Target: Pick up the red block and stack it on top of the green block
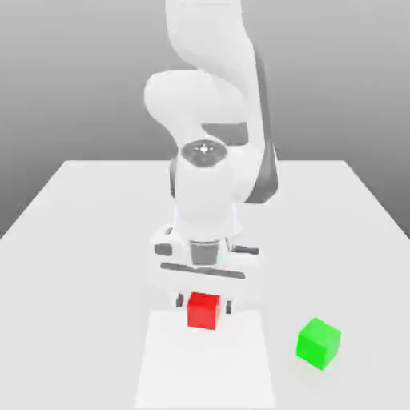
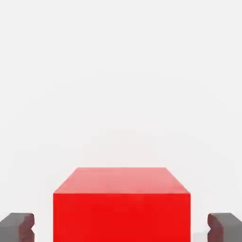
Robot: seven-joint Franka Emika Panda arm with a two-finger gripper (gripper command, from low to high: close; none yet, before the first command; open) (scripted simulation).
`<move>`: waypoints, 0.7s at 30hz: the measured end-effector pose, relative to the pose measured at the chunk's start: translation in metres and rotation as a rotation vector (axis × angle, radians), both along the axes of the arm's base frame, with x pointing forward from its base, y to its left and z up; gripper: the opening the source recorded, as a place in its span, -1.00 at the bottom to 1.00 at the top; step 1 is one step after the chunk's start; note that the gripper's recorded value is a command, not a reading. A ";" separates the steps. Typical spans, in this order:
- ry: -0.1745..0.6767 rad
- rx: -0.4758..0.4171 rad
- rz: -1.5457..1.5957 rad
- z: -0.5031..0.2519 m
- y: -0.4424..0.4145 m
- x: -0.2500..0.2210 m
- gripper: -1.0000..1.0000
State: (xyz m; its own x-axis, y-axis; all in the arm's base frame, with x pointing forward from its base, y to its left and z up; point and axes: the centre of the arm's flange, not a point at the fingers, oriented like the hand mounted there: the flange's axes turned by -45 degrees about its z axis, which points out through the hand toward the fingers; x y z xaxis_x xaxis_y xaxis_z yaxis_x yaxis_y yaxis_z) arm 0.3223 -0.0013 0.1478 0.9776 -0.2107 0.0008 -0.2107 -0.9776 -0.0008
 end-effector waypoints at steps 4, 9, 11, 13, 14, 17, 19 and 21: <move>0.000 0.000 0.000 -0.002 0.000 0.000 -1.00; 0.000 0.000 0.001 0.032 0.000 0.002 -1.00; 0.000 -0.001 0.001 0.047 0.000 0.001 -1.00; 0.000 -0.003 0.041 0.060 0.007 0.005 -1.00; 0.000 -0.006 0.098 0.065 0.019 0.013 -1.00; 0.000 -0.012 0.323 0.077 0.068 0.040 -1.00; 0.000 -0.012 0.509 0.085 0.118 0.051 -1.00; 0.001 -0.007 0.675 0.093 0.164 0.059 -1.00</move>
